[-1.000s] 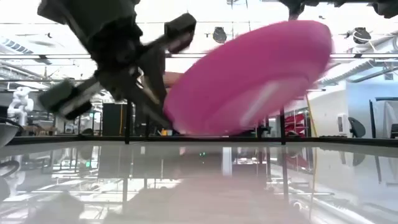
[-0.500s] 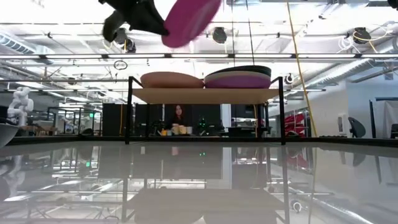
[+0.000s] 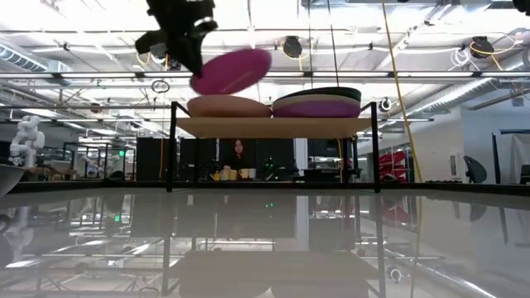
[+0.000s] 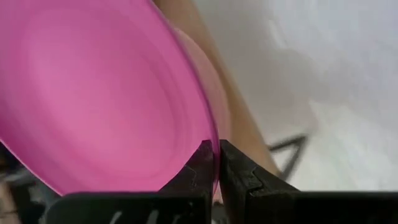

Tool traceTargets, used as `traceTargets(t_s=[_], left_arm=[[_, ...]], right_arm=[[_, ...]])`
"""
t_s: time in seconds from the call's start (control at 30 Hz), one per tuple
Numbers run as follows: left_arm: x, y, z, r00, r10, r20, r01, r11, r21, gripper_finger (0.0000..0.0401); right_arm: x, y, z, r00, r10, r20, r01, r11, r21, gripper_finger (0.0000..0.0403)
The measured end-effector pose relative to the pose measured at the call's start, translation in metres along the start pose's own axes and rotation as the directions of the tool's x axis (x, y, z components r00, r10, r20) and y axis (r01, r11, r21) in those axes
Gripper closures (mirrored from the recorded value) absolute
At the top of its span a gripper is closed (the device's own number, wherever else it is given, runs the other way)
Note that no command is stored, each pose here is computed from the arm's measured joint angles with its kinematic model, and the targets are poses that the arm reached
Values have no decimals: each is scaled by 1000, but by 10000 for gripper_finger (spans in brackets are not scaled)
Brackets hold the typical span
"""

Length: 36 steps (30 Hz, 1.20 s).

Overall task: Place and stack plates onto a shelf
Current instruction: Stack the pink plate on top of the light orange plate on top of the shelf, then stack the dark green plate on top of the pink plate on top of the shelf

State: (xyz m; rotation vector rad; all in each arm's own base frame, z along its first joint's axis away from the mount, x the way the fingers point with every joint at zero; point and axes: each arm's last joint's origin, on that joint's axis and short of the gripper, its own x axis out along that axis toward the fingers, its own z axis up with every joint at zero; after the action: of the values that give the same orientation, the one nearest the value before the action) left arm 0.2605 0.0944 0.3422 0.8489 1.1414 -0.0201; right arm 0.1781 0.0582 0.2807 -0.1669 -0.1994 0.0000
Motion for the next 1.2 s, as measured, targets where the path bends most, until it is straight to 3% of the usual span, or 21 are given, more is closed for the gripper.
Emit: traceTargets(t_s=[0.13, 0.37, 0.7, 0.87, 1.03, 1.2], left_arm=[[19, 12, -1, 999, -26, -42, 25, 999, -36, 387], [28, 18, 1, 999, -15, -45, 12, 997, -82, 331], [6, 11, 7, 1000, 12, 0, -11, 992, -127, 285], [-25, 7, 16, 988, 117, 99, -93, 971, -218, 275], [-71, 2, 11, 931, 196, 308, -79, 932, -354, 275], [-105, -6, -4, 797, 345, 495, -74, 870, -488, 275]], right_arm=[[1, 1, -2, 1000, 4, -10, -4, 1000, 13, 298], [1, 2, -4, 1000, 8, -25, -8, 1000, 9, 298], [1, 2, -4, 1000, 7, -25, -7, 1000, 10, 298], [1, 2, -4, 1000, 9, -30, -7, 999, 51, 298], [5, 1, -3, 990, -12, -143, 26, 995, 100, 298], [14, 1, 5, 950, -48, -308, 81, 992, 94, 298]])
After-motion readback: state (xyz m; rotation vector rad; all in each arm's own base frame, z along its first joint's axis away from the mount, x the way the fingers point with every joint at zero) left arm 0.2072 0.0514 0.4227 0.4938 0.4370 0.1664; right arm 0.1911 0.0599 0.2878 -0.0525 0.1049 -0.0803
